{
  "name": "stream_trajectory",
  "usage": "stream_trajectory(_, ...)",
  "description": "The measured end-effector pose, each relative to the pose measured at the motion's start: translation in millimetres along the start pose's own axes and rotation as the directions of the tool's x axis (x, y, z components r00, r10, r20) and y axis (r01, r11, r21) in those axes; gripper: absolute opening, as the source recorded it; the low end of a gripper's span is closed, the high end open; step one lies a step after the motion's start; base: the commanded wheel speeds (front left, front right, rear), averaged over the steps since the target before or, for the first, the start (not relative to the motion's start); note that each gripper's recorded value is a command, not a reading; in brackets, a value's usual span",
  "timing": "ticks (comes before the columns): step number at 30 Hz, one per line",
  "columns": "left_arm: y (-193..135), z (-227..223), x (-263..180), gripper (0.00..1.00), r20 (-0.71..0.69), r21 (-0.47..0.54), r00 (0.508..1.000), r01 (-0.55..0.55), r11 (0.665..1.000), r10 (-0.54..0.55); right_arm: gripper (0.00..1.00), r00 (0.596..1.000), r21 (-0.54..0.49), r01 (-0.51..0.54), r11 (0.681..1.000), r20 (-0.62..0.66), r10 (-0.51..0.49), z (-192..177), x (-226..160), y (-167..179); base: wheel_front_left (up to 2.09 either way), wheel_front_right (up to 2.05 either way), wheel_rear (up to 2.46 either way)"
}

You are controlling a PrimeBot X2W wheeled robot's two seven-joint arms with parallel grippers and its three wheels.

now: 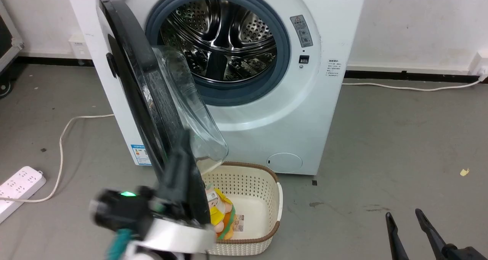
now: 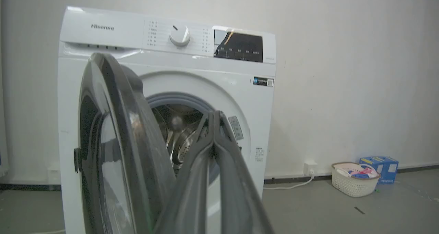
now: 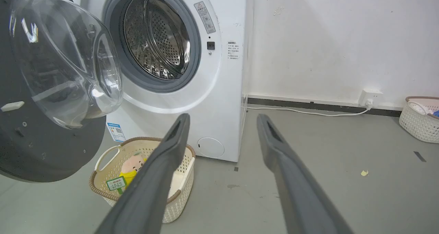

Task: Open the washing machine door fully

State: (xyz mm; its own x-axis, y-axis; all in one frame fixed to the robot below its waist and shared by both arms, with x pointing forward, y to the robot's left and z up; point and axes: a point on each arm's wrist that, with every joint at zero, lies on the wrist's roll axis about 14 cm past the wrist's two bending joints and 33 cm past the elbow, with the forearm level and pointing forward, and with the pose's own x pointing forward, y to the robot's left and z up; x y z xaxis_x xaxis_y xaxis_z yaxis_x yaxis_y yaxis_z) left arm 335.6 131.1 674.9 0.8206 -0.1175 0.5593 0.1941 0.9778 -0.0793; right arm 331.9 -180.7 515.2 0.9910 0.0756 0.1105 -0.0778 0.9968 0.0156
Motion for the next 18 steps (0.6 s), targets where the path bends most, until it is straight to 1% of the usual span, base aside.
stream_trajectory(1, -8, -15, -4, 0.00, -0.059, -0.019, 0.998, 0.018, 1.000, -0.019, 1.00, 1.000, 0.001, 0.000, 1.000, -0.002, 0.000, -1, 0, 0, 0.00, 0.00, 0.00)
stream_trajectory(3, -27, -50, -18, 0.00, -0.205, -0.063, 0.975, 0.069, 0.996, -0.081, 1.00, 1.000, 0.008, 0.000, 1.000, -0.007, 0.000, -3, 0, 0, 0.00, 0.00, 0.00)
stream_trajectory(5, -41, -75, -31, 0.00, -0.304, -0.109, 0.945, 0.090, 0.990, -0.119, 1.00, 1.000, 0.013, 0.001, 1.000, -0.015, -0.001, -5, -1, 1, 0.00, 0.00, 0.00)
stream_trajectory(7, -45, -95, -40, 0.00, -0.378, -0.127, 0.916, 0.092, 0.988, -0.134, 1.00, 1.000, 0.021, 0.006, 1.000, -0.018, -0.006, -6, 0, -1, 0.00, 0.00, 0.00)
stream_trajectory(9, -44, -115, -51, 0.00, -0.457, -0.132, 0.879, 0.083, 0.988, -0.135, 1.00, 1.000, 0.028, 0.007, 1.000, -0.020, -0.006, -7, 1, 0, 0.00, 0.00, 0.00)
stream_trajectory(11, -38, -126, -57, 0.00, -0.490, -0.159, 0.864, 0.040, 0.986, -0.114, 1.00, 1.000, 0.032, 0.001, 0.999, -0.024, 0.000, -8, 2, 2, 0.00, 0.00, 0.00)
stream_trajectory(15, -19, -143, -67, 0.00, -0.545, -0.116, 0.837, -0.015, 0.993, -0.051, 1.00, 0.999, 0.039, -0.012, 0.999, -0.031, 0.013, -11, 5, 6, 0.00, 0.00, 0.00)
stream_trajectory(18, -2, -147, -71, 0.00, -0.556, -0.078, 0.831, -0.049, 0.996, -0.003, 1.00, 0.999, 0.041, -0.028, 0.999, -0.033, 0.029, -12, 8, 11, 0.00, 0.00, 0.00)
